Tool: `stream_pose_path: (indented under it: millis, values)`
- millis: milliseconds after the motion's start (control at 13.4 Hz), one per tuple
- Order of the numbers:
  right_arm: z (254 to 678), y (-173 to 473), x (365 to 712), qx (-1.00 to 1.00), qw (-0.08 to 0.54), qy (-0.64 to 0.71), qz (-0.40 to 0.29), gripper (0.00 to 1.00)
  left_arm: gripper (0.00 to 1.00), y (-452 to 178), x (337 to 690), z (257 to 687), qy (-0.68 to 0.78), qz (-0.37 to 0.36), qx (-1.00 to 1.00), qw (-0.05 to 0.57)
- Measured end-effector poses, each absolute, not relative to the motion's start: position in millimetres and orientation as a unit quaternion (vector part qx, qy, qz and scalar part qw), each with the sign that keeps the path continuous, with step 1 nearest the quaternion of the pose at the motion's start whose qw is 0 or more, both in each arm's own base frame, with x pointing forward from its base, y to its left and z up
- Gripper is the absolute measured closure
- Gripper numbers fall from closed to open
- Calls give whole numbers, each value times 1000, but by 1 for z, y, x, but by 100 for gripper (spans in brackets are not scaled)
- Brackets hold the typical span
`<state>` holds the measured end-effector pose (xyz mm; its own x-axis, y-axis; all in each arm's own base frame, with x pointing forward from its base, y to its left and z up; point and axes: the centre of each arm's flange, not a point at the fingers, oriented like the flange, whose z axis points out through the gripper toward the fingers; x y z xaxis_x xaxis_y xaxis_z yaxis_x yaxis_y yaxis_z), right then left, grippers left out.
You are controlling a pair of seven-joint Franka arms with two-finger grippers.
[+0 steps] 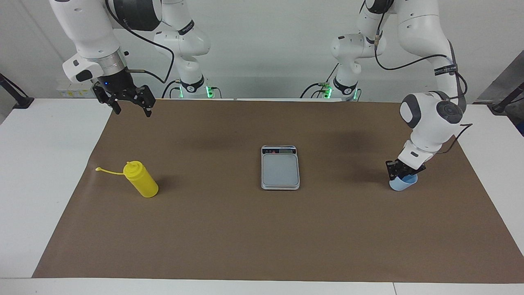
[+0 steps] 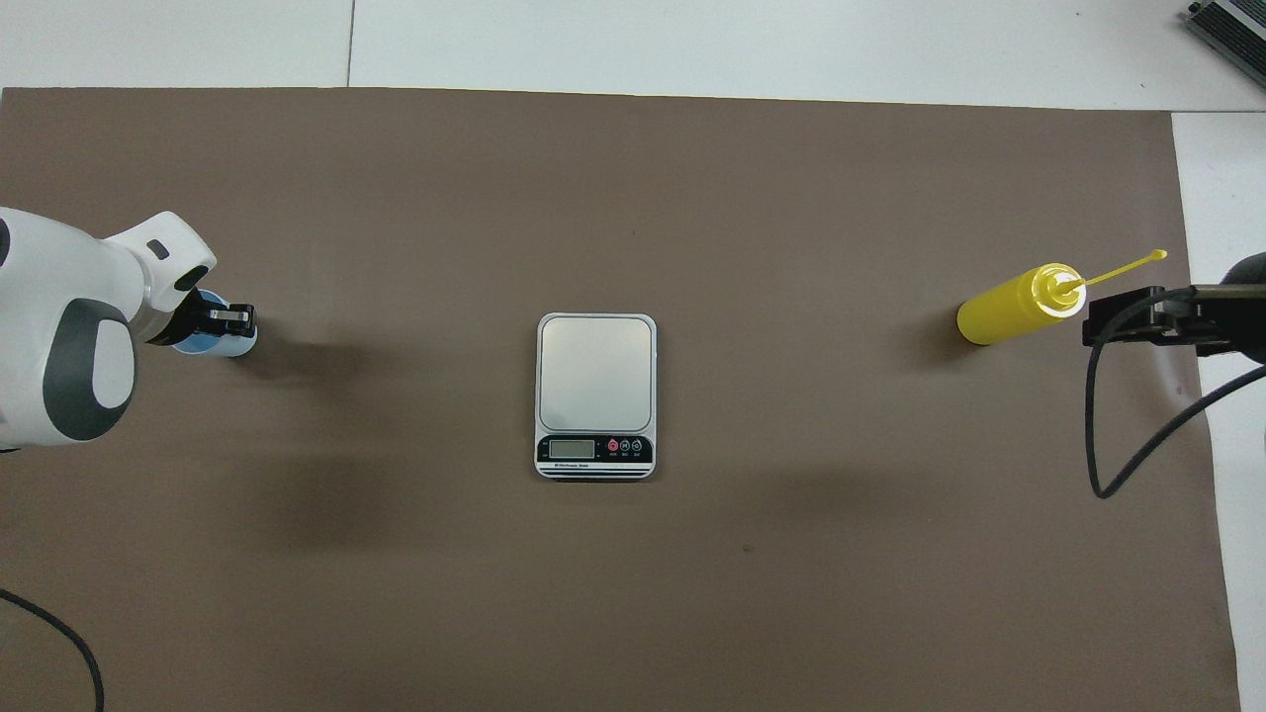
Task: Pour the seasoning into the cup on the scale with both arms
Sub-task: 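Lift the blue cup with the left gripper toward the scale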
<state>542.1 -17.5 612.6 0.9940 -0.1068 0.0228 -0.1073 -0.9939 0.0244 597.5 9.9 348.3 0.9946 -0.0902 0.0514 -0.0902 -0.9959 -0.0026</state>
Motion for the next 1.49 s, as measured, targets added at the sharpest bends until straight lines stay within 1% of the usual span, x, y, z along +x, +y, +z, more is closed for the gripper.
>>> stream_pose_path:
  millis: [74, 149, 223, 298, 372, 446, 744, 967, 1190, 1488]
  values:
    - [613, -17, 542, 998, 13, -54, 11, 0, 75, 9, 598, 348, 46, -26, -999, 0]
    - [613, -17, 542, 998, 13, -54, 11, 0, 76, 9, 598, 348, 46, -26, -999, 0]
    - [613, -17, 542, 998, 13, -54, 11, 0, 81, 8, 598, 348, 46, -26, -999, 0]
    - [613, -17, 542, 998, 13, -54, 11, 0, 81, 8, 598, 348, 47, -26, -999, 0]
    - [613, -17, 542, 998, 13, -54, 11, 0, 85, 8, 598, 348, 47, -26, -999, 0]
    - [613, -17, 542, 998, 13, -54, 11, 0, 86, 8, 598, 348, 47, -26, -999, 0]
    - [613, -17, 542, 998, 13, -54, 11, 0, 86, 7, 598, 349, 45, -28, -999, 0]
    - [613, -17, 542, 998, 13, -54, 11, 0, 89, -1, 598, 349, 39, -30, -999, -1]
    - [613, -17, 542, 998, 13, -54, 11, 0, 94, -4, 599, 352, 37, -33, -999, -1]
    - [613, -17, 542, 998, 13, -54, 11, 0, 95, -17, 600, 354, 31, -37, -999, -2]
